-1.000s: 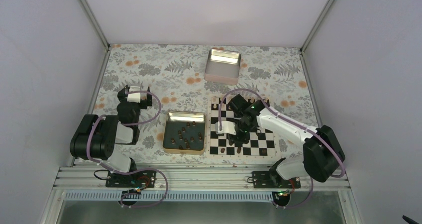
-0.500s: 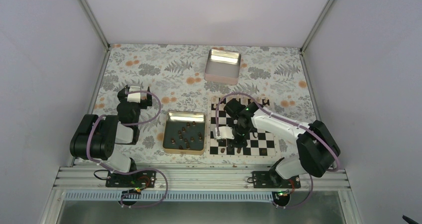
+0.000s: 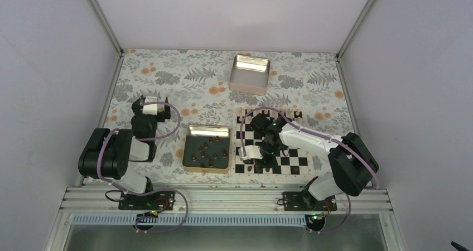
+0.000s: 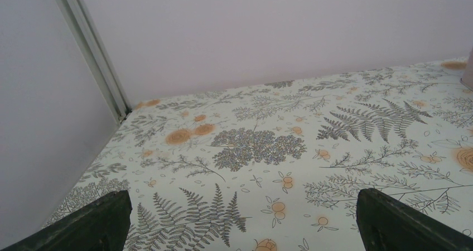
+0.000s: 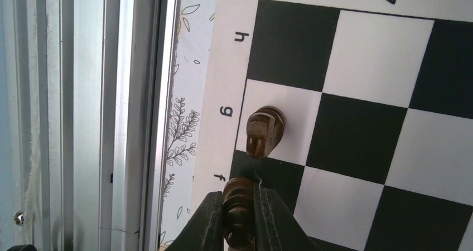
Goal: Set up the chess pieces on the board
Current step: Place the chess piece on the chessboard, then pick up the chess piece from the storage box.
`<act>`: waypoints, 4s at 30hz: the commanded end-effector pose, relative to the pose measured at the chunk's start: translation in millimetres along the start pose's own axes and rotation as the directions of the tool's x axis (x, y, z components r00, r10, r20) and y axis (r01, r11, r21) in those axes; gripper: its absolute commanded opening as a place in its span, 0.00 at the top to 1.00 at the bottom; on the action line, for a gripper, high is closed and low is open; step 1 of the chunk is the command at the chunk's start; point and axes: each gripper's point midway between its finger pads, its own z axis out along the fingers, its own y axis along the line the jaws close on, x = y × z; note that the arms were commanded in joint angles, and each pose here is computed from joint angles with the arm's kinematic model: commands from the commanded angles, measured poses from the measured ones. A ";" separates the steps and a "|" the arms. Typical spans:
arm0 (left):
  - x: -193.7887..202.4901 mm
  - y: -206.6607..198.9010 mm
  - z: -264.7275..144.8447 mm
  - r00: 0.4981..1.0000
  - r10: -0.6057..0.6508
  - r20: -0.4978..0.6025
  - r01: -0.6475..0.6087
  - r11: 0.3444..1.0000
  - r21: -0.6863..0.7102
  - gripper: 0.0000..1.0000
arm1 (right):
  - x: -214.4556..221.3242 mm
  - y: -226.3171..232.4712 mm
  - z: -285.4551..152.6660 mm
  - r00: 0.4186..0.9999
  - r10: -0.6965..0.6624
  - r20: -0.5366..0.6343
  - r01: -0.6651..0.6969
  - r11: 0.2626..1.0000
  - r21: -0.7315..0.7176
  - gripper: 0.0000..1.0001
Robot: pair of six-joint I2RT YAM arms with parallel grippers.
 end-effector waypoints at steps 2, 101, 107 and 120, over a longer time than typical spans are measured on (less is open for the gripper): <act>-10.4 -0.1 1.5 0.999 -0.004 0.044 0.004 1.000 -0.001 0.00 | -2.0 0.0 5.9 0.999 -0.038 0.000 0.038 0.999 -0.008 0.93; -10.4 -0.1 1.1 0.999 -0.003 0.045 0.003 1.000 0.000 0.00 | -161.7 -150.9 -0.7 0.994 -0.108 0.017 0.101 0.963 0.252 0.64; -10.7 -0.6 1.1 0.999 -0.003 0.046 0.003 1.000 0.001 0.00 | -154.0 -152.2 9.8 0.996 -0.090 -0.015 0.091 0.966 0.241 0.64; -10.6 -0.5 1.2 0.999 -0.004 0.045 0.004 1.000 0.000 0.00 | -144.1 -151.0 19.7 0.995 -0.074 -0.060 0.086 0.970 0.229 0.71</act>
